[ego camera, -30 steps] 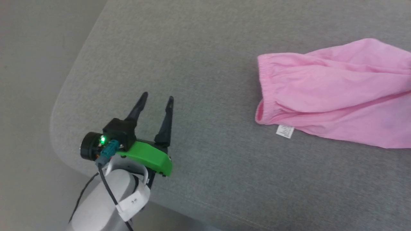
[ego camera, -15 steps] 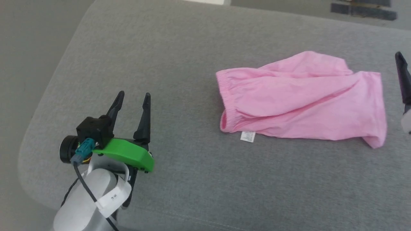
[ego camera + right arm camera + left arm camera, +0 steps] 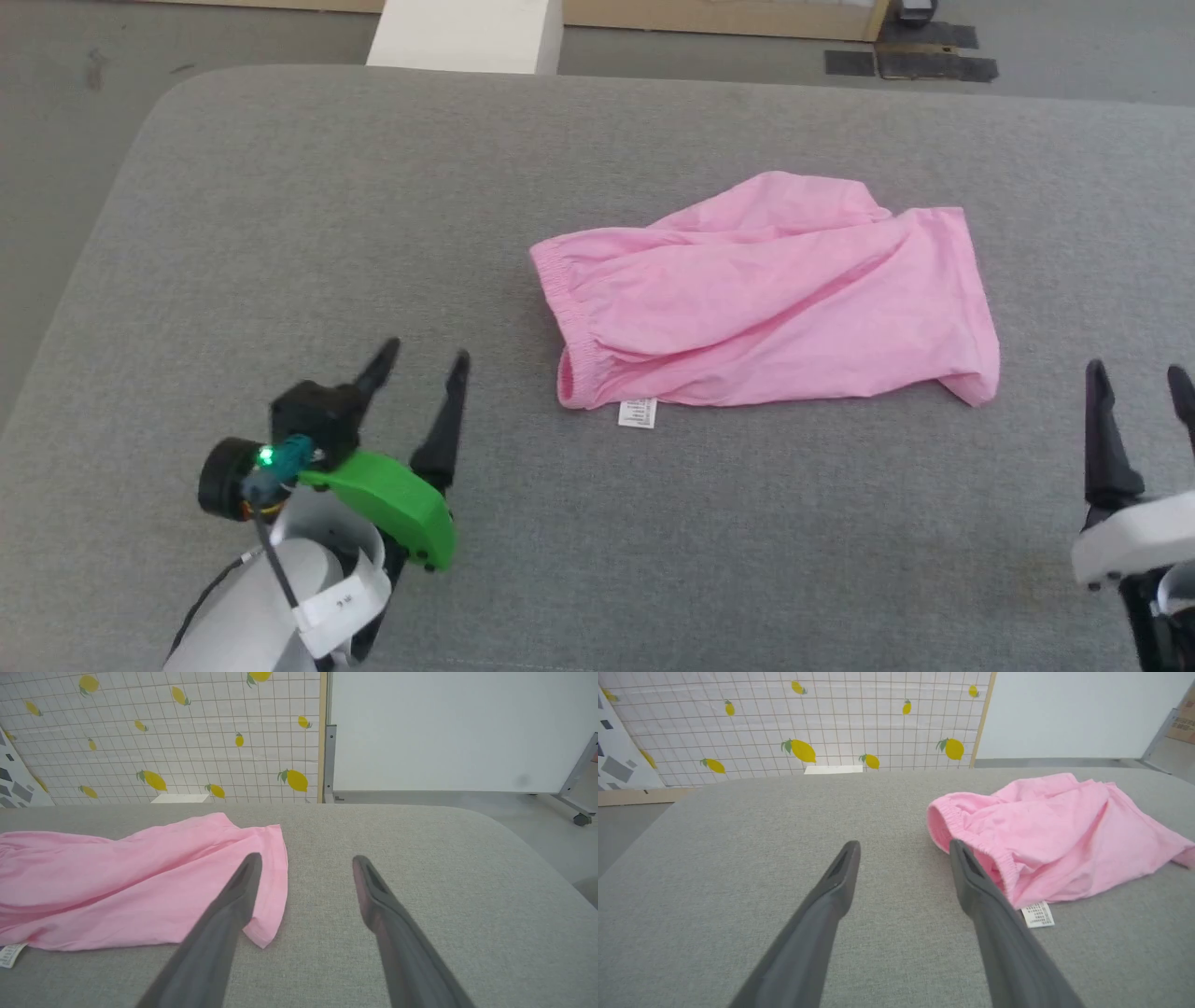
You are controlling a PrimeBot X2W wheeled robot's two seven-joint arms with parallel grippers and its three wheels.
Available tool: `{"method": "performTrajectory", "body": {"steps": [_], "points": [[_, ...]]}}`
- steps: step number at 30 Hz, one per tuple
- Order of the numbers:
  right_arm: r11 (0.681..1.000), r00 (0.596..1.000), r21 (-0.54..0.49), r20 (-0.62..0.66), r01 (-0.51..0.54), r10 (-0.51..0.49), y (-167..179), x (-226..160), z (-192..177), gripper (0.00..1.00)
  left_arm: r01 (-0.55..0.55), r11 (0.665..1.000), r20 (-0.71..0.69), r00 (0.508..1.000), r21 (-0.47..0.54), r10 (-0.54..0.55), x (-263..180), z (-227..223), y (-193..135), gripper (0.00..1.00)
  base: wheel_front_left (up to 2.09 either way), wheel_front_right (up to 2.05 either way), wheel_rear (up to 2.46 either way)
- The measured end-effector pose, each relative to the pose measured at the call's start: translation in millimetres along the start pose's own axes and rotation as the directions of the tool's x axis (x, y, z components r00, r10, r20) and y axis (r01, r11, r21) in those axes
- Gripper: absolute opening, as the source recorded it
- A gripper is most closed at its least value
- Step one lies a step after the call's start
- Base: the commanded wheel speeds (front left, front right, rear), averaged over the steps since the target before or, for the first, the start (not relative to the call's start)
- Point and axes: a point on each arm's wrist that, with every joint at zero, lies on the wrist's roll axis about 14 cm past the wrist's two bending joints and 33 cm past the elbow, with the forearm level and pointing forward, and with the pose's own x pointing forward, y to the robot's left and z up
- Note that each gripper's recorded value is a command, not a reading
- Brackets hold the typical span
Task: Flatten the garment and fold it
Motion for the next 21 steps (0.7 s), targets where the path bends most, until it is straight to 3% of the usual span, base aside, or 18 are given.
{"method": "performTrajectory", "body": {"steps": [4, 9, 15, 21], "points": [[0.999, 0.999, 0.021, -0.028, 0.036, -0.035, -1, -11, -8, 1.0, 0.136, 0.99, -0.138, 0.982, 0.024, -0.132, 1, -28, -24, 1.0, 0.0, 0.0, 0.0], [0.998, 0.997, 0.015, -0.049, 0.063, -0.062, -7, -11, -13, 1.0, 0.286, 0.957, -0.297, 0.918, 0.04, -0.262, 10, -55, -44, 1.0, 0.0, 0.0, 0.0], [0.995, 0.991, 0.004, -0.084, 0.1, -0.099, -17, -9, -24, 1.0, 0.399, 0.916, -0.451, 0.824, 0.035, -0.342, 26, -83, -54, 1.0, 0.0, 0.0, 0.0], [0.991, 0.983, -0.006, -0.126, 0.131, -0.131, -24, -9, -39, 1.0, 0.441, 0.897, -0.508, 0.776, 0.013, -0.374, 41, -103, -59, 1.0, 0.0, 0.0, 0.0]]}}
